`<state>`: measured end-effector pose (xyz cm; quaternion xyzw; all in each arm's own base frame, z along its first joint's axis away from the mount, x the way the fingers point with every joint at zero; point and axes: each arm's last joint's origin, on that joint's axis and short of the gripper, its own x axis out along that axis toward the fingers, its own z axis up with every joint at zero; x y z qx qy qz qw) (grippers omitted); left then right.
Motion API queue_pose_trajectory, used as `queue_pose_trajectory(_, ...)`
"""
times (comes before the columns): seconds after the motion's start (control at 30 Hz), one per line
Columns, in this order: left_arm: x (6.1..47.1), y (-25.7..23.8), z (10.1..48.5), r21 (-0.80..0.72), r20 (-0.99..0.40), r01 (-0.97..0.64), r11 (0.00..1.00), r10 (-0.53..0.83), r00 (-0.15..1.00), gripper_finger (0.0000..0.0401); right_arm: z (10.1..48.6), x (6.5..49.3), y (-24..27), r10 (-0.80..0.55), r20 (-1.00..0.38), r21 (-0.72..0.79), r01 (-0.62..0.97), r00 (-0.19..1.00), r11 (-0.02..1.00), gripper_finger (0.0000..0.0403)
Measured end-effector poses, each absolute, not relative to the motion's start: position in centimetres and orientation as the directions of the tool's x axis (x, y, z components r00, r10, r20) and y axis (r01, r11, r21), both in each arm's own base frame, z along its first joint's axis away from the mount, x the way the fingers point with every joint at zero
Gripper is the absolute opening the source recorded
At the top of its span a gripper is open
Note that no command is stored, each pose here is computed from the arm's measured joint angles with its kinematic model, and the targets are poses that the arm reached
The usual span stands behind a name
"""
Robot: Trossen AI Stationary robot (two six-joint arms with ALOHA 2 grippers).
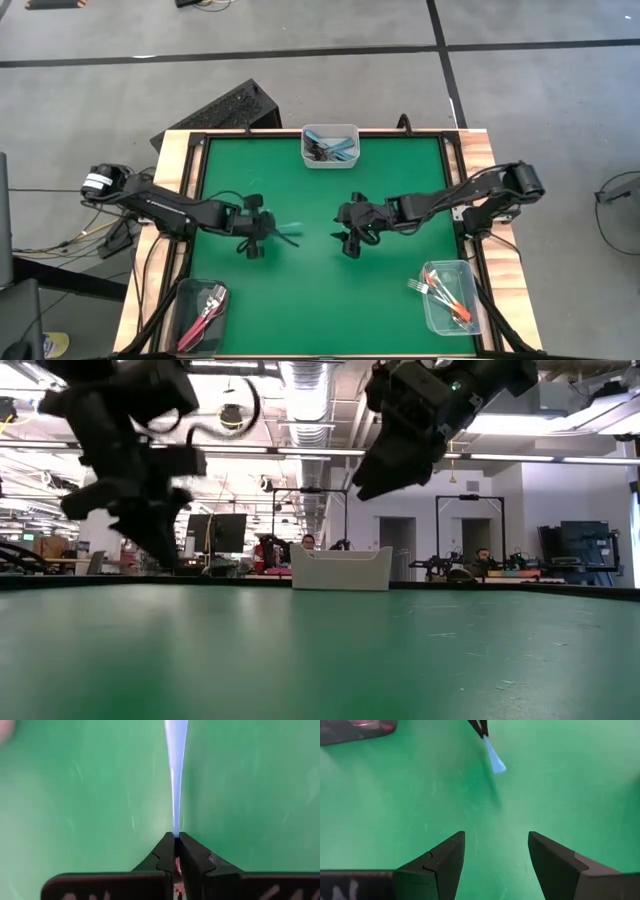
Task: Sort silverware by color (type)
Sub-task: Put the blue fork into the white bin
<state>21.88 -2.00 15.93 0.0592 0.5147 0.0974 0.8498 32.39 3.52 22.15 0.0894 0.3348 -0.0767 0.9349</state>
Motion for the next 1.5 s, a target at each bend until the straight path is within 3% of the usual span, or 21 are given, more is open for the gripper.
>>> queue_pose_trajectory(0.23,22.5,-4.7,17.5,0.477,-0.732,0.003,0.879,0.395,0.555,0.0,22.3,33.4,4.1,-0.065,-0.561,0.018,0.091,0.825,0.996,0.0244)
queue_pose_trajectory(0.47,22.8,-6.4,18.4,0.671,-0.596,0.087,0.736,0.466,0.654,0.0,23.9,34.3,4.2,-0.026,-0.403,0.131,0.086,0.915,0.988,0.0244)
queue_pose_trajectory(0.9,24.7,-7.1,18.3,0.759,-0.512,0.14,0.636,0.449,0.732,0.0,23.7,34.3,3.5,0.005,-0.424,0.286,0.129,0.906,0.95,0.0244)
queue_pose_trajectory(1.17,28.2,-7.8,15.3,0.813,-0.536,0.241,0.53,0.522,0.663,0.0,23.1,34.0,3.4,0.002,-0.48,0.296,0.16,0.877,0.942,0.0244)
queue_pose_trajectory(1.5,32.3,-8.1,16.6,0.827,-0.51,0.215,0.52,0.532,0.676,0.0,20.8,34.6,3.1,-0.021,-0.567,0.257,0.201,0.823,0.945,0.0244)
